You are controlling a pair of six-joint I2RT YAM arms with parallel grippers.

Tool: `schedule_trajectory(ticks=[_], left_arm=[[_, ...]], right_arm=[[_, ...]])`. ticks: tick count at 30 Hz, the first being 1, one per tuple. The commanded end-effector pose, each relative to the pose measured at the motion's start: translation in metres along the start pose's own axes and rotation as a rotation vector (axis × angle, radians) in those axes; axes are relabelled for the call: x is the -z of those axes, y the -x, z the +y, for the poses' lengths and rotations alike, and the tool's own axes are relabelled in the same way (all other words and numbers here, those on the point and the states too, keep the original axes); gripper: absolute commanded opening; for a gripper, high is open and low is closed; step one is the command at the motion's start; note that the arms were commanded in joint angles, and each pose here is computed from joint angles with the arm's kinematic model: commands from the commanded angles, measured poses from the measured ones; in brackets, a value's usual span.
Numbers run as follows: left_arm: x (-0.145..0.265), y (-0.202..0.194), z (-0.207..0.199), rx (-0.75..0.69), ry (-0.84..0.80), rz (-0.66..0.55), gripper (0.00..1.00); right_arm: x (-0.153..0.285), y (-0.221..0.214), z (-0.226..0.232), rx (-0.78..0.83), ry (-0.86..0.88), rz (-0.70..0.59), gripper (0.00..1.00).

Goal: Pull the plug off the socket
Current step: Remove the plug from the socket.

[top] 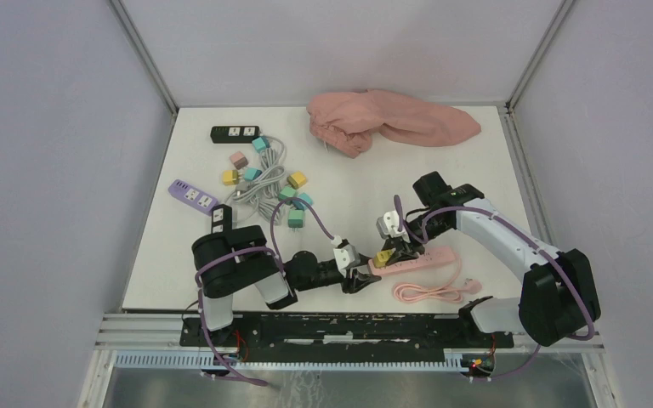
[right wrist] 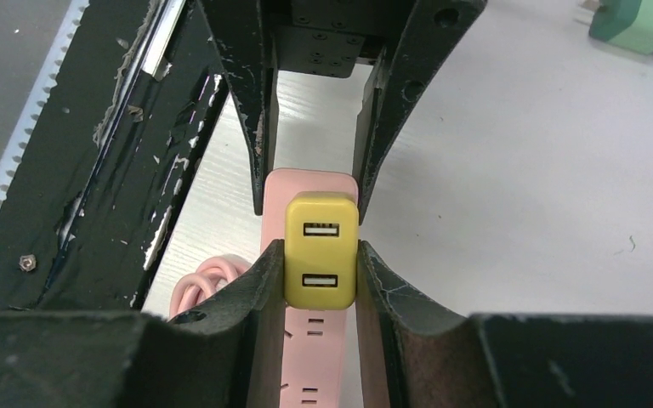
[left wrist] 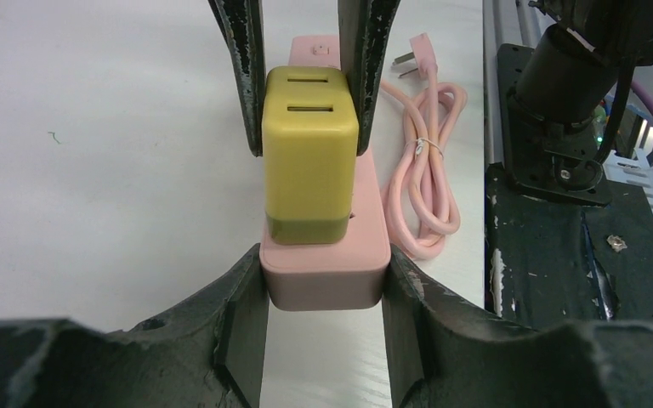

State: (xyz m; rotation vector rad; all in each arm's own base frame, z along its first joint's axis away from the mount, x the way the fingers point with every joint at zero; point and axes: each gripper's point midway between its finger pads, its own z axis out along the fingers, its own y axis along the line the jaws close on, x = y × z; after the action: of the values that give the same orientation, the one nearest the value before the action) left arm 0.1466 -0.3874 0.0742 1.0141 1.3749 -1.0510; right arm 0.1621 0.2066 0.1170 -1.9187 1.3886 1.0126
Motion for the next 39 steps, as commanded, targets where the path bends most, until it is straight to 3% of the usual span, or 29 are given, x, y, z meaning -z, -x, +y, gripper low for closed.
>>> schedule_trajectory(ticks=[1, 9, 19, 30, 35, 39], left_arm=[[0.002, -0.002, 0.006, 0.021, 0.032, -0.004, 0.03], [0.001, -0.003, 0.007, 0.024, 0.035, 0.002, 0.03], [0.001, -0.004, 0.007, 0.024, 0.031, 0.001, 0.03], [0.001, -0.004, 0.007, 0.033, 0.024, -0.004, 0.03], [-0.002, -0.007, 0.008, 0.035, 0.025, 0.006, 0.03], [-0.003, -0.009, 0.008, 0.035, 0.027, 0.012, 0.03]], right_arm=[[0.000, 0.035, 0.028, 0.071, 0.103, -0.140, 0.00], [-0.016, 0.046, 0.017, -0.004, 0.102, -0.158, 0.00], [0.015, 0.030, -0.008, -0.040, -0.051, -0.077, 0.00], [-0.012, 0.051, 0.041, 0.062, 0.162, -0.204, 0.00], [-0.017, 0.063, 0.011, -0.030, 0.072, -0.238, 0.00], [0.004, 0.052, -0.011, -0.101, -0.014, -0.191, 0.00]])
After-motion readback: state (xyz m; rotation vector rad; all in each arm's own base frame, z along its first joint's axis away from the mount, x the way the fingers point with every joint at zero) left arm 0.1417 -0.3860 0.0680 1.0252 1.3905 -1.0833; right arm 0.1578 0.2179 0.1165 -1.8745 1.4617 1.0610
